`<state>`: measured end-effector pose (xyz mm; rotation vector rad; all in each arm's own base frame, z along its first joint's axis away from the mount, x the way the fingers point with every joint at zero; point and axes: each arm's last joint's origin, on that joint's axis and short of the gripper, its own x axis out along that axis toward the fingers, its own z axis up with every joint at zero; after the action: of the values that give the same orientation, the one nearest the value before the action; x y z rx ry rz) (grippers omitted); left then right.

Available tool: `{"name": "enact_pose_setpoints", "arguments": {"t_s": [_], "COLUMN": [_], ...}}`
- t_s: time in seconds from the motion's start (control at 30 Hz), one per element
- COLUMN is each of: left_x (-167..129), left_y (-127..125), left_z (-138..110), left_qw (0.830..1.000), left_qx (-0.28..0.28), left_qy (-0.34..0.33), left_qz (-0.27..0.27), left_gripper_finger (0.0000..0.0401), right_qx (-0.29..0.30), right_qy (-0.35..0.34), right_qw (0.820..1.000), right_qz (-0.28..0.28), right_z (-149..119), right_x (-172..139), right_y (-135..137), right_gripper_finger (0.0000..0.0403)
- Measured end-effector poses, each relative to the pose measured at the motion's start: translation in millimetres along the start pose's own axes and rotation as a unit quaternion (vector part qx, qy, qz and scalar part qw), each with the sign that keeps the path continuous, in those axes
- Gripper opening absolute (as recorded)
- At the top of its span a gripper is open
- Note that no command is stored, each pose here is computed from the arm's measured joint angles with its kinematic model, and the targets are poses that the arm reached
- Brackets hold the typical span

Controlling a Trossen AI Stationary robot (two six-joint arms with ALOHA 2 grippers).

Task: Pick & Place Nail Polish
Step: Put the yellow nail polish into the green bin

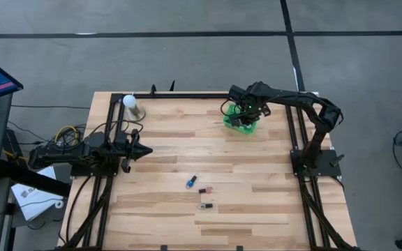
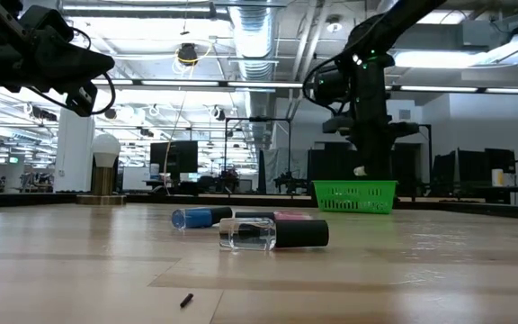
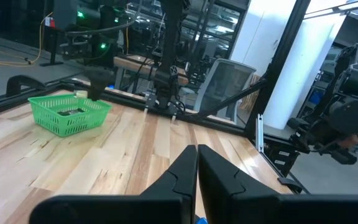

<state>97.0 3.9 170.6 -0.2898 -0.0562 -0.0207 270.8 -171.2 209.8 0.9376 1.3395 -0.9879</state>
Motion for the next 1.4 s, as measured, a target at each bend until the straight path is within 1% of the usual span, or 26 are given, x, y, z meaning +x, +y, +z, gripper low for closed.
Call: {"name": "enact_pose_setpoints", "arguments": {"t_s": [0.23, 0.33, 0.63, 0.77, 0.93, 1.1, 1.23, 1.4], "left_x": [0.0, 0.0, 0.0, 0.0, 0.0, 0.0, 0.0, 0.0], "left_y": [0.0, 0.0, 0.0, 0.0, 0.0, 0.0, 0.0, 0.0], "left_z": [0.0, 0.0, 0.0, 0.0, 0.0, 0.0, 0.0, 0.0], "left_qw": [1.0, 1.0, 1.0, 1.0, 1.0, 1.0, 1.0, 1.0], "left_qx": [0.0, 0.0, 0.0, 0.0, 0.0, 0.0, 0.0, 0.0], "left_qy": [0.0, 0.0, 0.0, 0.0, 0.0, 0.0, 0.0, 0.0], "left_qz": [0.0, 0.0, 0.0, 0.0, 0.0, 0.0, 0.0, 0.0], "left_gripper_finger": [0.0008, 0.0008, 0.0008, 0.0008, 0.0008, 0.0008, 0.0008, 0.0008], "right_qx": [0.028, 0.032, 0.083, 0.137, 0.194, 0.231, 0.265, 0.274], "right_qy": [0.017, 0.016, 0.004, 0.004, 0.011, 0.007, -0.017, -0.024], "right_qw": [0.999, 0.999, 0.997, 0.99, 0.981, 0.973, 0.964, 0.961], "right_qz": [-0.012, -0.011, -0.005, -0.007, -0.015, -0.014, -0.03, -0.036], "right_z": [-4.4, -4.4, -2.6, -2.6, -4.3, -5.0, -4.2, -3.0], "right_x": [9.7, 10.0, 9.9, 9.9, 9.9, 9.8, 9.8, 11.5], "right_y": [-4.9, -4.6, -3.0, -3.2, -4.6, -2.7, -3.3, -3.5], "right_gripper_finger": [0.0054, 0.0054, 0.0061, 0.0069, 0.007, 0.0071, 0.0071, 0.0072]}}
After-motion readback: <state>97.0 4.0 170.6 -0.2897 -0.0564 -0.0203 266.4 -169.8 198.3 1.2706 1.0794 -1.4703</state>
